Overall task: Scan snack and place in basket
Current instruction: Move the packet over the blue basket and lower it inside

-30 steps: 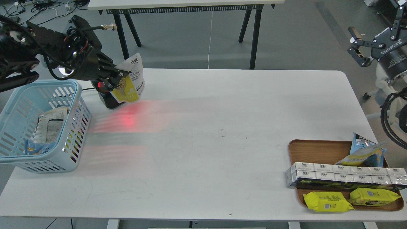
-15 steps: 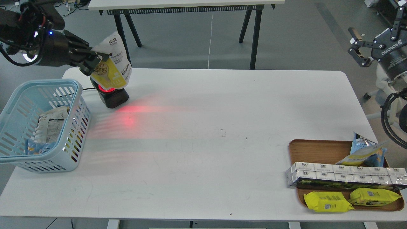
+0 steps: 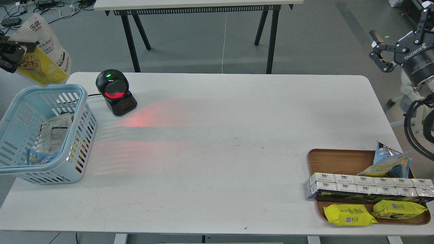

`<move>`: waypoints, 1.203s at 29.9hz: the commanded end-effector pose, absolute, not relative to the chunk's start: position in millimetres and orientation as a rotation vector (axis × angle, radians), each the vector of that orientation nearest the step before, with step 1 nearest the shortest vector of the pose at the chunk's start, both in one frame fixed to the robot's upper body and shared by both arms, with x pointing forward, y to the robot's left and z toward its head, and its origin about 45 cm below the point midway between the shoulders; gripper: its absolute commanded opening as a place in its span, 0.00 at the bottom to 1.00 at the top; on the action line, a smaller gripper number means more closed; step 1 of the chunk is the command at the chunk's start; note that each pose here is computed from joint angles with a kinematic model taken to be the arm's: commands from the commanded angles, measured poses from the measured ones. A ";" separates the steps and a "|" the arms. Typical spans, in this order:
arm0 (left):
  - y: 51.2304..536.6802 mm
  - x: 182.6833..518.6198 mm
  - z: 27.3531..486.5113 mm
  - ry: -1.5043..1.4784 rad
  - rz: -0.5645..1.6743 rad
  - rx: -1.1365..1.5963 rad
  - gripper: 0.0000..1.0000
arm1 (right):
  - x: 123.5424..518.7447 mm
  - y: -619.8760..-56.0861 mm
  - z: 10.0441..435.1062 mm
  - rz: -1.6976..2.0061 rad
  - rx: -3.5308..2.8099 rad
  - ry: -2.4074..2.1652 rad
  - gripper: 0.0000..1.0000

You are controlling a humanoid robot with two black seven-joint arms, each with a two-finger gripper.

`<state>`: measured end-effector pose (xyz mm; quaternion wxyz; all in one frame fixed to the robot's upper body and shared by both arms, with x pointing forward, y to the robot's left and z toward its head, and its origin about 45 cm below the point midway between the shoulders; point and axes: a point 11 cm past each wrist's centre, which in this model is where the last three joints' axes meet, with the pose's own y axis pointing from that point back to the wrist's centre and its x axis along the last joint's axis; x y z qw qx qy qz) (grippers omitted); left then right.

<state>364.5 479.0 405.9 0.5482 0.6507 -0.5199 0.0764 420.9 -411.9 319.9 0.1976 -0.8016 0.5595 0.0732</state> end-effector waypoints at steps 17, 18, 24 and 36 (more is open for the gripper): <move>492.2 328.7 314.8 -1.040 -0.019 1.543 0.00 | 421.2 -412.8 323.1 0.196 -2.240 1.564 1.00; 489.4 329.1 309.8 -1.036 -0.030 1.534 0.00 | 421.0 -413.0 322.5 0.198 -2.240 1.565 1.00; 481.3 329.9 282.1 -1.004 -0.053 1.499 0.00 | 421.2 -412.8 323.1 0.196 -2.240 1.564 1.00; 479.9 342.0 278.7 -1.017 -0.023 1.497 0.20 | 420.4 -415.4 323.8 0.192 -2.240 1.571 1.00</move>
